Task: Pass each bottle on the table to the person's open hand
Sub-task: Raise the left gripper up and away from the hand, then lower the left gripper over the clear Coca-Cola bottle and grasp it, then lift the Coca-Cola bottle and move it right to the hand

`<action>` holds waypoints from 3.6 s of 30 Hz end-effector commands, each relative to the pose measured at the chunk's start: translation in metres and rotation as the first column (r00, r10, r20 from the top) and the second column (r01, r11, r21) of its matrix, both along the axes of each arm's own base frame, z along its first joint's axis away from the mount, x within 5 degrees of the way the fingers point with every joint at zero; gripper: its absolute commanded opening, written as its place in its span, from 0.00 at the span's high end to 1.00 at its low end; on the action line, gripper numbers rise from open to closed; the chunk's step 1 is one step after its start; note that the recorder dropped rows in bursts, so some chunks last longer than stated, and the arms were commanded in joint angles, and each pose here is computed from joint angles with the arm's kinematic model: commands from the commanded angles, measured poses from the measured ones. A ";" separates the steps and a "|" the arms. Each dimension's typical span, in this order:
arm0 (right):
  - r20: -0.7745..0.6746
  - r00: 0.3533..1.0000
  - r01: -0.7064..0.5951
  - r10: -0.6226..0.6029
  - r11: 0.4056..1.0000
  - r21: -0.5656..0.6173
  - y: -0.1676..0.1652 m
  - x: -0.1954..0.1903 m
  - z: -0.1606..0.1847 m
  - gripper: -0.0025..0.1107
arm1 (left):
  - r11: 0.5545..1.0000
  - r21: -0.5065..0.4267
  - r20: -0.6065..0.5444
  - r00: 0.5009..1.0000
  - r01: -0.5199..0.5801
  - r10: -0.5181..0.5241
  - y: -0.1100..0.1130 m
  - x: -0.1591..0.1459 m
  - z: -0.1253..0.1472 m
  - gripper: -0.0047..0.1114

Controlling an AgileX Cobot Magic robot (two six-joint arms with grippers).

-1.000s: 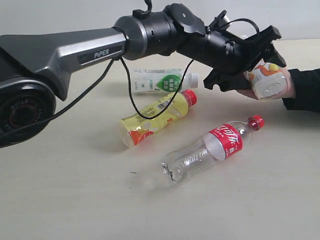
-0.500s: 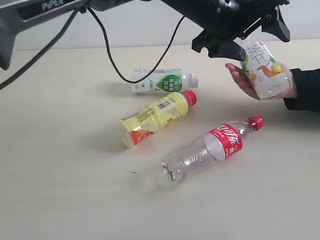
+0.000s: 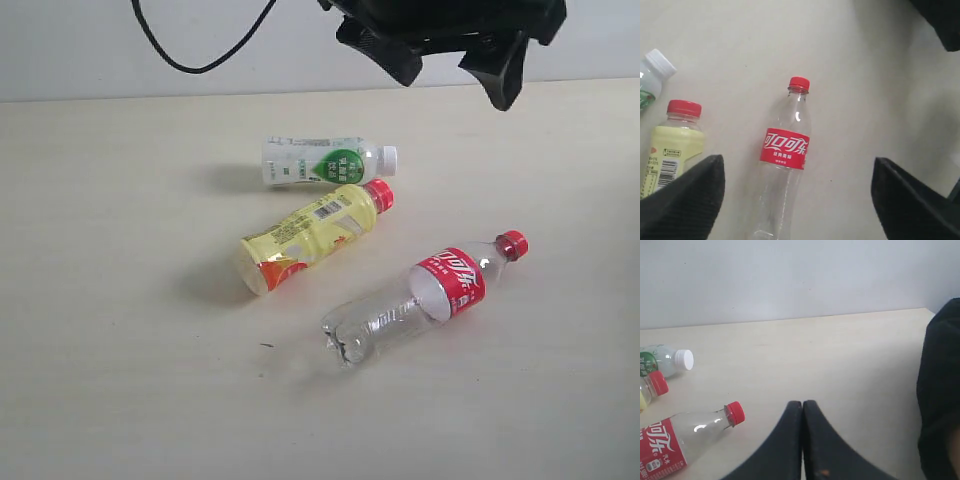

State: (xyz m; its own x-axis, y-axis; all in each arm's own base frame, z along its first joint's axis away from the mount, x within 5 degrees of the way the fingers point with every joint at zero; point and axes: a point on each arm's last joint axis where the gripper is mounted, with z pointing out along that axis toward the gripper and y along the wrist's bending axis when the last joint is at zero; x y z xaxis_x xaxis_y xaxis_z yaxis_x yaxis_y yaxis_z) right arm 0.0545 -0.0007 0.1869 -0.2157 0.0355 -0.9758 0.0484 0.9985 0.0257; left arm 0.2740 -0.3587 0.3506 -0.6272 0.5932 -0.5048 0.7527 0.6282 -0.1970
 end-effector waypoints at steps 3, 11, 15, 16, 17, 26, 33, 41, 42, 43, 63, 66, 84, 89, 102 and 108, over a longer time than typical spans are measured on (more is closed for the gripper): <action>0.005 1.000 0.005 -0.005 1.000 -0.003 0.000 0.000 -0.001 0.98 | 0.996 -0.011 0.102 0.991 0.085 -0.083 -0.005 -0.036 0.031 0.30; 0.005 1.000 0.005 -0.005 1.000 -0.003 0.000 0.000 -0.001 0.98 | 0.994 -0.026 0.125 0.986 0.110 -0.106 -0.002 -0.043 0.041 0.83; 0.005 1.000 0.005 -0.005 1.000 -0.003 0.000 0.000 -0.001 0.98 | 0.993 -0.025 0.126 0.986 0.112 -0.108 -0.002 -0.043 0.041 0.95; 0.005 1.000 0.005 -0.005 1.000 -0.003 0.000 0.000 -0.001 0.98 | 0.993 -0.025 0.126 0.986 0.112 -0.108 -0.002 -0.043 0.041 0.95; 0.005 1.000 0.005 -0.005 1.000 -0.003 0.000 0.000 -0.001 0.98 | 0.994 -0.025 0.125 0.986 0.111 -0.107 -0.002 -0.043 0.041 0.95; 0.005 1.000 0.005 -0.005 1.000 -0.003 0.000 0.000 -0.001 0.98 | 0.989 -0.009 0.089 0.985 0.147 -0.146 -0.005 -0.045 0.030 0.95; 0.005 1.000 0.005 -0.005 1.000 -0.003 0.000 0.000 -0.001 0.98 | 0.967 0.168 0.021 0.980 0.191 -0.197 -0.007 -0.039 -0.028 0.95; 0.005 1.000 0.005 -0.005 1.000 -0.003 0.000 0.000 -0.001 0.98 | 0.924 0.326 -0.034 0.979 0.199 -0.199 -0.013 -0.027 -0.087 0.95; 0.005 1.000 0.005 -0.005 1.000 -0.003 0.000 0.000 -0.001 0.98 | 0.919 0.333 -0.048 0.977 0.210 -0.206 -0.015 -0.026 -0.094 0.93; 0.005 1.000 0.005 -0.005 1.000 -0.003 0.000 0.000 -0.001 0.98 | 0.910 0.340 -0.060 0.971 0.237 -0.231 -0.017 -0.026 -0.101 0.90; 0.005 1.000 0.005 -0.005 1.000 -0.003 0.000 0.000 -0.001 0.98 | 0.834 0.441 -0.195 0.942 0.332 -0.272 -0.029 -0.019 -0.183 0.29; 0.005 1.000 0.005 -0.005 1.000 -0.003 0.000 0.000 -0.001 0.98 | 0.825 0.454 -0.214 0.939 0.338 -0.267 -0.030 -0.018 -0.195 0.35; 0.007 1.000 0.005 -0.005 1.000 -0.003 0.000 0.000 -0.001 0.98 | 0.810 0.472 -0.243 0.935 0.348 -0.260 -0.031 -0.018 -0.214 0.64; 0.007 1.000 0.005 -0.005 1.000 -0.003 0.000 0.000 -0.001 0.98 | 0.809 0.474 -0.245 0.934 0.349 -0.259 -0.031 -0.018 -0.214 0.96; 0.007 1.000 0.005 -0.005 1.000 -0.003 0.000 0.000 -0.001 0.98 | 0.832 0.447 -0.211 0.942 0.330 -0.260 -0.030 -0.019 -0.191 0.96; 0.007 1.000 0.005 -0.005 1.000 -0.003 0.000 0.000 -0.001 0.98 | 0.928 0.309 -0.062 0.978 0.207 -0.198 -0.026 -0.022 -0.100 0.96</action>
State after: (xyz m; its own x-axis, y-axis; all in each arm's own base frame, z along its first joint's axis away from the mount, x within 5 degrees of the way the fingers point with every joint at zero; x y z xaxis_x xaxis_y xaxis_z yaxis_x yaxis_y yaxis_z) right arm 0.0545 -0.0007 0.1869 -0.2157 0.0355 -0.9758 0.0484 0.9985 0.0257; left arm 0.2551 -0.3859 0.2154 -0.4440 0.8795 -0.1714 0.8944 0.4464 -0.0266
